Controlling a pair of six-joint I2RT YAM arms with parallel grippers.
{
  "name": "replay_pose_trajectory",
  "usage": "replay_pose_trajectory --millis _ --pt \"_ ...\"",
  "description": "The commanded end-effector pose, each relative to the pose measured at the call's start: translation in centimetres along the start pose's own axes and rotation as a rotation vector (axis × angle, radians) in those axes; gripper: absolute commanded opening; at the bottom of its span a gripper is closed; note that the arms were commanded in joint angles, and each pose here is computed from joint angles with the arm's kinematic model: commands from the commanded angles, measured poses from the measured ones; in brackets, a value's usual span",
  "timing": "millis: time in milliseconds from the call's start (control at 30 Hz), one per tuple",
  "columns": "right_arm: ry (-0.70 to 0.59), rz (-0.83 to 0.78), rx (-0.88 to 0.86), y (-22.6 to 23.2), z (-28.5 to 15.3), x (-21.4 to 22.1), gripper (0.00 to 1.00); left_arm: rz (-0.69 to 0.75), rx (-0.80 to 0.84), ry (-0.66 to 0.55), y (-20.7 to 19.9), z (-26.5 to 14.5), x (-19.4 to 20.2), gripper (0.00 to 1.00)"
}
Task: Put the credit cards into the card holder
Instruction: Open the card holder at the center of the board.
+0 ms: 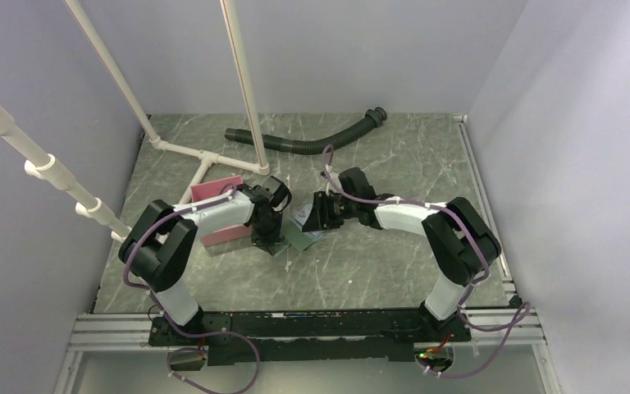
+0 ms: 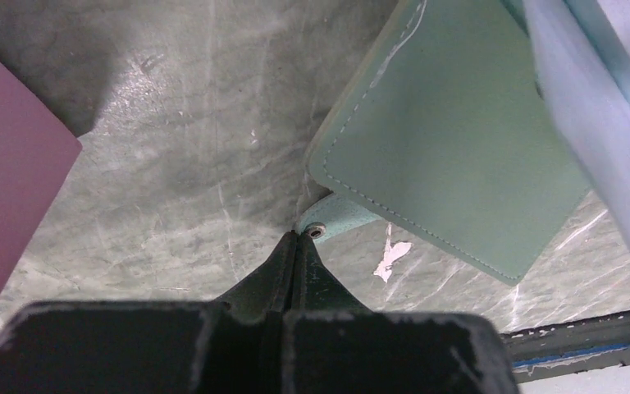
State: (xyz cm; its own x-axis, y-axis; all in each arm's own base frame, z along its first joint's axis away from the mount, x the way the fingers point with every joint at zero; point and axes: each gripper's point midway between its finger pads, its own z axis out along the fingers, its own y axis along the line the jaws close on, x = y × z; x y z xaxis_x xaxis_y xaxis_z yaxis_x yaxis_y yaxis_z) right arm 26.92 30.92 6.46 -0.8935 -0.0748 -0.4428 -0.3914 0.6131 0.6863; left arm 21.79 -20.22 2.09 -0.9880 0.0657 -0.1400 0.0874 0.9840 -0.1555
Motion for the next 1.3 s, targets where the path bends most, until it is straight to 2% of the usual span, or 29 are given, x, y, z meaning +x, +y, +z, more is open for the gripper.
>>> replay_pose_trajectory --millis 0,100,300,400,467,500,533,633,733,867,1067,1167,1267 --pt "-0.011 -0.011 -0.138 2.7 0.1 -0.3 0.42 -0.008 -0.008 -0.032 -0.1 0.0 -0.9 0.00" --pt "0.020 0.052 -0.122 1.6 0.5 1.0 0.43 0.010 0.001 -0.045 -0.7 -0.1 -1.8 0.00" --pt "-0.030 0.050 -0.097 0.4 -0.3 -0.7 0.49 0.023 0.017 -0.040 -1.6 0.0 -2.8 0.00" --pt "-0.013 0.054 -0.103 0.3 0.1 -0.5 0.48 0.018 0.055 -0.055 -2.1 -1.3 -2.6 0.17" --pt "-0.001 0.048 -0.111 0.3 0.5 0.0 0.45 0.014 0.080 -0.078 -2.2 -3.2 -2.3 0.32" --pt "0.019 0.036 -0.116 0.4 0.9 0.6 0.42 0.010 0.128 -0.099 -2.5 -4.8 -1.7 0.47" --pt "0.019 0.023 -0.118 0.5 0.9 0.7 0.42 0.012 0.157 -0.101 -2.8 -5.6 -1.3 0.53" --pt "0.027 -0.019 -0.119 0.9 0.9 0.9 0.40 0.015 0.233 -0.115 -3.7 -8.0 -0.6 0.64" --pt "0.058 -0.096 -0.112 1.3 1.1 1.4 0.40 0.016 0.309 -0.156 -4.9 -10.6 -1.0 0.67" --pt "0.101 -0.138 -0.058 0.5 1.6 2.3 0.44 -0.015 0.386 -0.216 -6.0 -12.5 -3.4 0.64" --pt "0.086 -0.064 -0.189 2.6 1.1 2.7 0.53 -0.103 0.444 -0.291 -7.3 -10.3 -9.0 0.37" --pt "0.075 -0.043 -0.208 2.8 0.7 2.9 0.49 -0.096 0.479 -0.261 -8.5 -7.7 -10.7 0.25" --pt "0.035 -0.030 -0.159 1.9 -0.6 2.1 0.43 -0.094 0.436 -0.210 -8.2 -4.4 -10.8 0.15"
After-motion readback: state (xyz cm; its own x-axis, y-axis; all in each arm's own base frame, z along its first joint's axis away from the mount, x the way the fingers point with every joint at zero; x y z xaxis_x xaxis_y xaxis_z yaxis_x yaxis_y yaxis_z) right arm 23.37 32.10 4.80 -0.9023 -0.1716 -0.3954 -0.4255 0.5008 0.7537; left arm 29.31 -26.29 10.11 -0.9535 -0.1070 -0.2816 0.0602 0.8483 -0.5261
